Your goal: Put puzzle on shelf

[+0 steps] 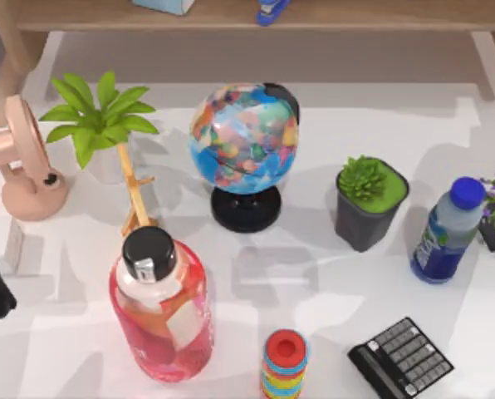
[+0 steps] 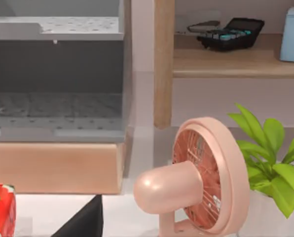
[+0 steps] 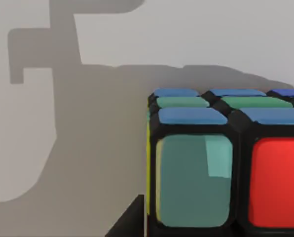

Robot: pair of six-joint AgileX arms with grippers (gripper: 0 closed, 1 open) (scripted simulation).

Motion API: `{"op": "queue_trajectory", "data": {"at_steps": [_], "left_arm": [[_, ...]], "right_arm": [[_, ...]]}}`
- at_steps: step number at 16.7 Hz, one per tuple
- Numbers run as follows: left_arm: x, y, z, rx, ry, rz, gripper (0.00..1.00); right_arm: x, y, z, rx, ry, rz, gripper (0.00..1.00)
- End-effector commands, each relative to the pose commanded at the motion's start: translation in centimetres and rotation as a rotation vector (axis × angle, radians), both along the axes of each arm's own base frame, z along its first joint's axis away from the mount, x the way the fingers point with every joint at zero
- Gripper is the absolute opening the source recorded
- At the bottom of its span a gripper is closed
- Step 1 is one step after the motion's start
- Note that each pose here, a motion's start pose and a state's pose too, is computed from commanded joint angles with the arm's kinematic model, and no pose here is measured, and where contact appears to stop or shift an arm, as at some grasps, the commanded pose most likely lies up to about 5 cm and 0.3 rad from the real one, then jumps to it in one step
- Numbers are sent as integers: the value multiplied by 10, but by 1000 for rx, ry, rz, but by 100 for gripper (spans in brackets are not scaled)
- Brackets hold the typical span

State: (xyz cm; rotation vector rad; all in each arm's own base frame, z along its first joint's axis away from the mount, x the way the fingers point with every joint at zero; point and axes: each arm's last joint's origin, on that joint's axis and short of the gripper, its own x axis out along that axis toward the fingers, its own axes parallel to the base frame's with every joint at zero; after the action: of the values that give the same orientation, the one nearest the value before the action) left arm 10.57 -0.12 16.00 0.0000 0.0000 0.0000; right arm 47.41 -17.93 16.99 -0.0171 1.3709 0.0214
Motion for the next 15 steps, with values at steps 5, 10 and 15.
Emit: {"op": "queue_trajectory", "data": {"at_steps": [5,10,15], "left_arm": [[0,0,0,0,0,0,100],[0,0,0,0,0,0,100],[0,0,0,0,0,0,100]], "right_arm": [[0,0,0,0,0,0,0],[0,0,0,0,0,0,0],[-5,5,15,-52,36,3,0]]}}
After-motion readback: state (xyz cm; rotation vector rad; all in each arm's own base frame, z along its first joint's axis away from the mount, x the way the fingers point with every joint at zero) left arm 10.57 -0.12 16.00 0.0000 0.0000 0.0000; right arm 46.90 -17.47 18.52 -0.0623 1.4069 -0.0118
